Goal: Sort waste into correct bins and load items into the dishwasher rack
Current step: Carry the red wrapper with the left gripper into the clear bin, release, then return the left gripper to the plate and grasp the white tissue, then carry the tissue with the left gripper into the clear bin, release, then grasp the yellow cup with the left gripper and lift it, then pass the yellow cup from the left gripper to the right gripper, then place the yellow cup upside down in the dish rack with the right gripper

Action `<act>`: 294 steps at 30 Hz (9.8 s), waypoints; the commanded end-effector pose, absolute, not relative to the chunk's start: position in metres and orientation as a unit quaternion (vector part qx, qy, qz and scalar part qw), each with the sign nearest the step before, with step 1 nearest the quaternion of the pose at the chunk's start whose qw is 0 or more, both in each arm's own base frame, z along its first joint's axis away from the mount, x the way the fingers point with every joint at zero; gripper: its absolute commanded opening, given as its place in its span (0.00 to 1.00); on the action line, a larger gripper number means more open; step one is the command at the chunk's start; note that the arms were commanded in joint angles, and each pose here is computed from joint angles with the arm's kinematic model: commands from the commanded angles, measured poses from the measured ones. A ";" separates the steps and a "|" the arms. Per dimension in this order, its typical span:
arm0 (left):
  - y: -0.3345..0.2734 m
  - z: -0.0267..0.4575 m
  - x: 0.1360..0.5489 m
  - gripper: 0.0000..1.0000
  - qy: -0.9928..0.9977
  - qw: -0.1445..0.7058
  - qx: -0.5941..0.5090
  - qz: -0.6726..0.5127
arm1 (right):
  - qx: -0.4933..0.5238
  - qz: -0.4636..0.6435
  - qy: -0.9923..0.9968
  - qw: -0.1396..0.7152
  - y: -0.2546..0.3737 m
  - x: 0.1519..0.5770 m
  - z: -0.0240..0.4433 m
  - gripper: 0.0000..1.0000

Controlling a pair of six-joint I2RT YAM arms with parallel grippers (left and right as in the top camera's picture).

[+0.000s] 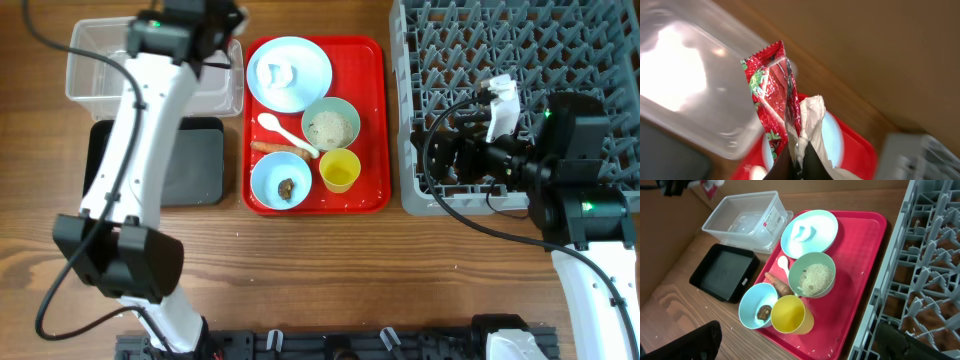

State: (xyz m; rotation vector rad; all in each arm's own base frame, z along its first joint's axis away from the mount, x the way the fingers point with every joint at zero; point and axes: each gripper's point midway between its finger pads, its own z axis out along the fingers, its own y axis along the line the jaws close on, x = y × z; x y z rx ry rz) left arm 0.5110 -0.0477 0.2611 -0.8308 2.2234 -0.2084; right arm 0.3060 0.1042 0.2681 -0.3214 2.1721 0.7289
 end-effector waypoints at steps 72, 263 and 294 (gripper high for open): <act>-0.150 -0.002 0.569 0.25 0.965 0.262 0.003 -0.001 | -0.132 0.294 0.854 0.408 0.108 0.313 0.274 1.00; -0.236 0.276 0.339 0.46 0.781 0.011 0.089 -0.618 | -0.374 0.546 0.618 0.426 0.239 0.339 0.314 0.46; -0.167 0.178 0.398 0.62 0.947 0.130 0.019 -0.293 | 0.105 0.125 0.946 0.281 0.012 0.327 0.247 0.46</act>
